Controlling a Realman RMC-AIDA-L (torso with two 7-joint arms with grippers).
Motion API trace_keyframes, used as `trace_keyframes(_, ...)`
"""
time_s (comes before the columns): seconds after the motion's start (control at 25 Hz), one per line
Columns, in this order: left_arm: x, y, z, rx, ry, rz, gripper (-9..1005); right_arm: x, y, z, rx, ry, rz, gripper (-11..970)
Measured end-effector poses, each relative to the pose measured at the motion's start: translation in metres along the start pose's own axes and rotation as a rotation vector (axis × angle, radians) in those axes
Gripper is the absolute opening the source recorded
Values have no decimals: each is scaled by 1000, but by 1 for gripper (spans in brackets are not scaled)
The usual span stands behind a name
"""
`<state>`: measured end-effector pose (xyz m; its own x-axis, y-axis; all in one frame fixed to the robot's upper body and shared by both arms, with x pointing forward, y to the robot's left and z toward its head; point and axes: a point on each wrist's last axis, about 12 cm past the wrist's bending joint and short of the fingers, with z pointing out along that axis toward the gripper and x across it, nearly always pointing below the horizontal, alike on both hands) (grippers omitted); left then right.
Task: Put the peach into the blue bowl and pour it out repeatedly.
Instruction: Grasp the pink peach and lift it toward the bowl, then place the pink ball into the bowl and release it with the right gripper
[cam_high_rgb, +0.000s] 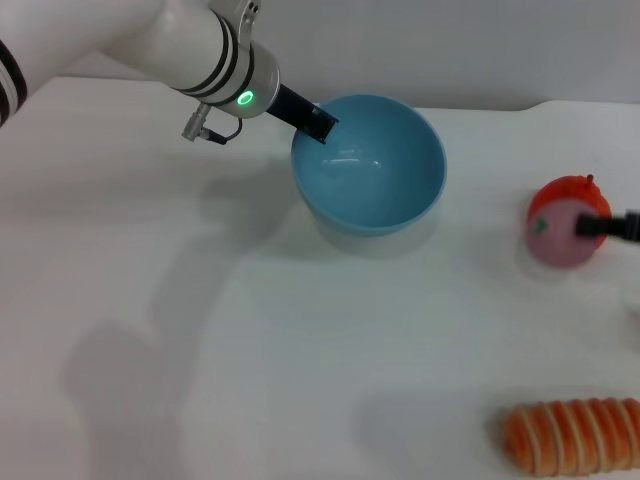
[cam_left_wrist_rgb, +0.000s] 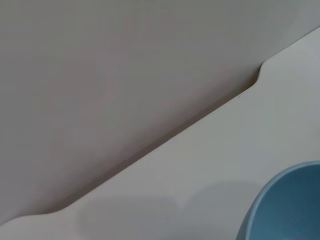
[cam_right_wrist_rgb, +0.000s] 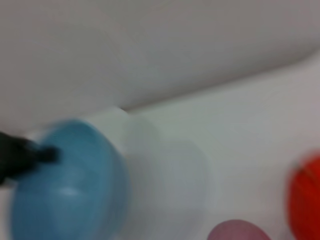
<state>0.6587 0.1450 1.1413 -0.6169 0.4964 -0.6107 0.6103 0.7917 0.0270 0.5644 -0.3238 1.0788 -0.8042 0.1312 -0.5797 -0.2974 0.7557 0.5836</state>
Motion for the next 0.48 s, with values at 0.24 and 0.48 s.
trace_keyframes(0.24,-3,-15,3,26,33,37,-1,-43,50,-10,-226,-62,-156,65)
trace_keyframes(0.48,-8,-33,2,86,89,57,-1,-67,92,13,-327,4,-236,93)
